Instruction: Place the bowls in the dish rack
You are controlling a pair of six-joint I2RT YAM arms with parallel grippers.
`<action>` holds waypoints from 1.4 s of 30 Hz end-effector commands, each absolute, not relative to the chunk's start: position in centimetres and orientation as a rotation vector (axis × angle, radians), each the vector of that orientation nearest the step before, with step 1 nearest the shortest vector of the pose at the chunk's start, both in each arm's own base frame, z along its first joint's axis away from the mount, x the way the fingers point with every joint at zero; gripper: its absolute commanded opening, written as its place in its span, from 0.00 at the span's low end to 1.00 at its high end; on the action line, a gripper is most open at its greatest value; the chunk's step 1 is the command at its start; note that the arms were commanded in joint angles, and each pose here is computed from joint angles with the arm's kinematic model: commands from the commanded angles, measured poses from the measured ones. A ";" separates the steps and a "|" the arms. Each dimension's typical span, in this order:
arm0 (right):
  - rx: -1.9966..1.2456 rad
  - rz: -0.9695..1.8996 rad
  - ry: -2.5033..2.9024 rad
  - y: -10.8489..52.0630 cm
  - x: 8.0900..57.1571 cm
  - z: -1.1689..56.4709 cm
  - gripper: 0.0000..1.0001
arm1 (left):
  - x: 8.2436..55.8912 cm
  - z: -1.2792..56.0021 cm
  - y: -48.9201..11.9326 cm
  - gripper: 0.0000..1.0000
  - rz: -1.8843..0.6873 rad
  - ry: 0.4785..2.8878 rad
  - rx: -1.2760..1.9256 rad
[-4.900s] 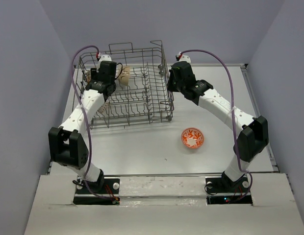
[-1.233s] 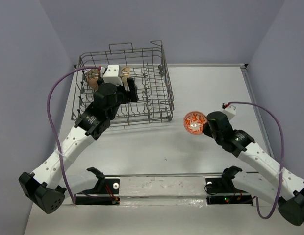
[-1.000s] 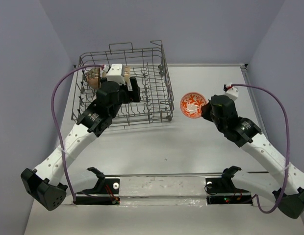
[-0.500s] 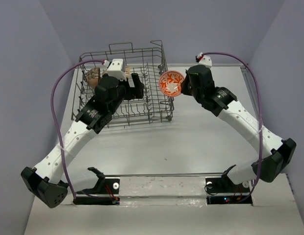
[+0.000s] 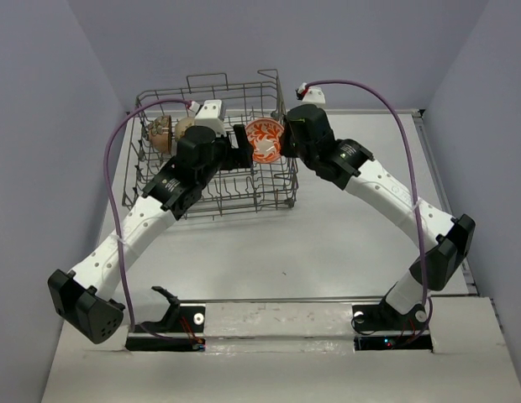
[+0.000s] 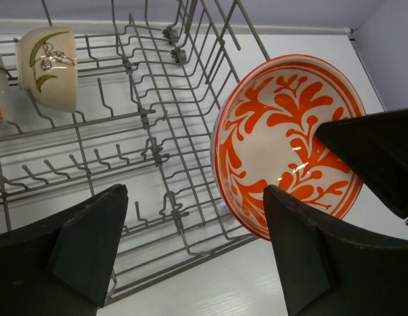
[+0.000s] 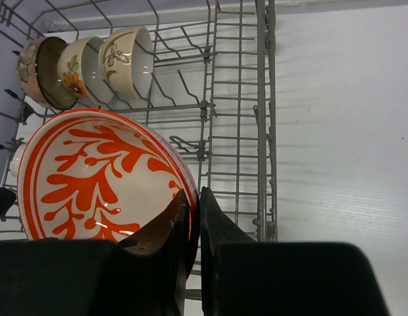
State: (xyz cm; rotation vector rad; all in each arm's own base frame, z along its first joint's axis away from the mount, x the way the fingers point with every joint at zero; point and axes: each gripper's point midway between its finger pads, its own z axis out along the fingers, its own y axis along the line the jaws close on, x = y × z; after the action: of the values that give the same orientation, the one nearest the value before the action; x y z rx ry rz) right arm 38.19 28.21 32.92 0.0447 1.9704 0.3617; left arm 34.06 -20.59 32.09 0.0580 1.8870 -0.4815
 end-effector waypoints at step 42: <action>0.024 0.498 1.821 33.0 37.9 38.0 0.23 | 35.6 30.7 -20.0 0.00 -0.422 1.895 -0.028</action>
State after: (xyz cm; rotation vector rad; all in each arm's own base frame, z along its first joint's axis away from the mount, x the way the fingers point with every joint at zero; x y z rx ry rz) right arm 37.40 32.06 32.17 -0.0282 1.9781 0.3856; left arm 35.92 -19.80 29.87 -0.0465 1.9212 -0.4144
